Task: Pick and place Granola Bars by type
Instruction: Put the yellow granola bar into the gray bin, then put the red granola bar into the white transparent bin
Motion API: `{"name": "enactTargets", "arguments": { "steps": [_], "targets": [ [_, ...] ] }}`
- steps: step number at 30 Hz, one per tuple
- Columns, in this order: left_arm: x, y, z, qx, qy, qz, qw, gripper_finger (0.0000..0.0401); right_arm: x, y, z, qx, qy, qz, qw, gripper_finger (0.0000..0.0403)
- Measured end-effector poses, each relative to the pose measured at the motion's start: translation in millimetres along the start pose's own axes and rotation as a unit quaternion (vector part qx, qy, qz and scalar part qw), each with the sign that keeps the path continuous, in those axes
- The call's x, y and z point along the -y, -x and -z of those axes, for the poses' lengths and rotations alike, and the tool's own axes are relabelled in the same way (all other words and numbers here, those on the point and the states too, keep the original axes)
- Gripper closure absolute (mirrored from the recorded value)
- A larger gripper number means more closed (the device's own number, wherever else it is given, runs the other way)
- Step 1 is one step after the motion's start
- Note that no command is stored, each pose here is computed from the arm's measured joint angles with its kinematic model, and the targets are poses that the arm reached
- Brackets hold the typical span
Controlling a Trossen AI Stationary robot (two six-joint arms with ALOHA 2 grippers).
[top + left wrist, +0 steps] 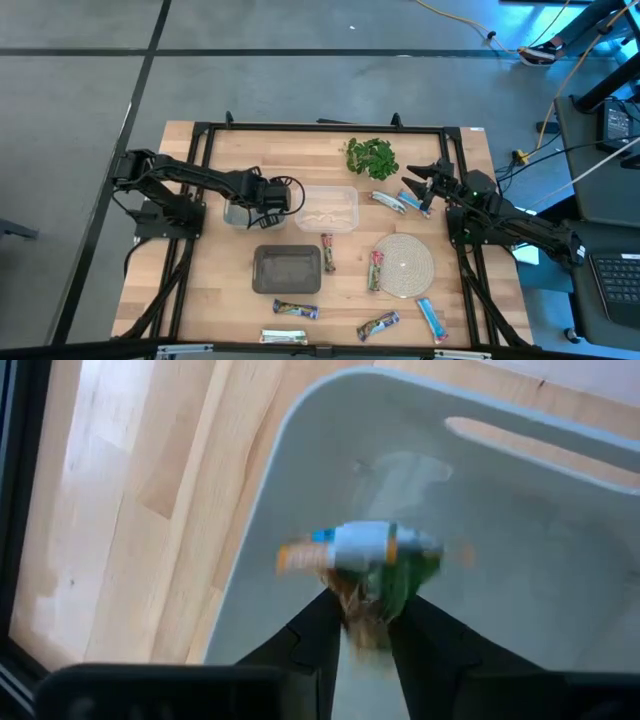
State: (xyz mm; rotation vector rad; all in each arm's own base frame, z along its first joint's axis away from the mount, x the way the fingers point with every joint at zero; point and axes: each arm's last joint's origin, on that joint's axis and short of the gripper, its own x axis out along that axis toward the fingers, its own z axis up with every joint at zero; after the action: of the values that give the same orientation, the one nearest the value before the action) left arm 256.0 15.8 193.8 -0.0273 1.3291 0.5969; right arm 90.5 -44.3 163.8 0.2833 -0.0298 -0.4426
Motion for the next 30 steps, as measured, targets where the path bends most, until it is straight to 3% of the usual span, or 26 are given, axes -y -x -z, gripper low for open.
{"name": "enactTargets", "arguments": {
  "steps": [12, 21, 27, 30],
  "targets": [
    [-2, 5, 0, -0.012, -0.004, 0.001, 1.0, 0.0278, 0, 0, 0, 0.0, 0.0, 0.0, 1.0, 0.0152],
    [8, 62, -20, 0.086, 0.017, 0.055, 0.995, 0.0273, 0, 0, 0, -0.001, 0.014, 0.0, 1.0, 0.0152],
    [28, 79, -20, 0.123, 0.003, 0.112, 0.986, 0.0275, 0, 0, 0, -0.002, 0.039, 0.001, 0.999, 0.0152],
    [38, 84, -14, 0.137, -0.011, 0.103, 0.985, 0.0276, 0, 0, 0, -0.001, 0.035, 0.0, 0.999, 0.0152]
  ]
}}
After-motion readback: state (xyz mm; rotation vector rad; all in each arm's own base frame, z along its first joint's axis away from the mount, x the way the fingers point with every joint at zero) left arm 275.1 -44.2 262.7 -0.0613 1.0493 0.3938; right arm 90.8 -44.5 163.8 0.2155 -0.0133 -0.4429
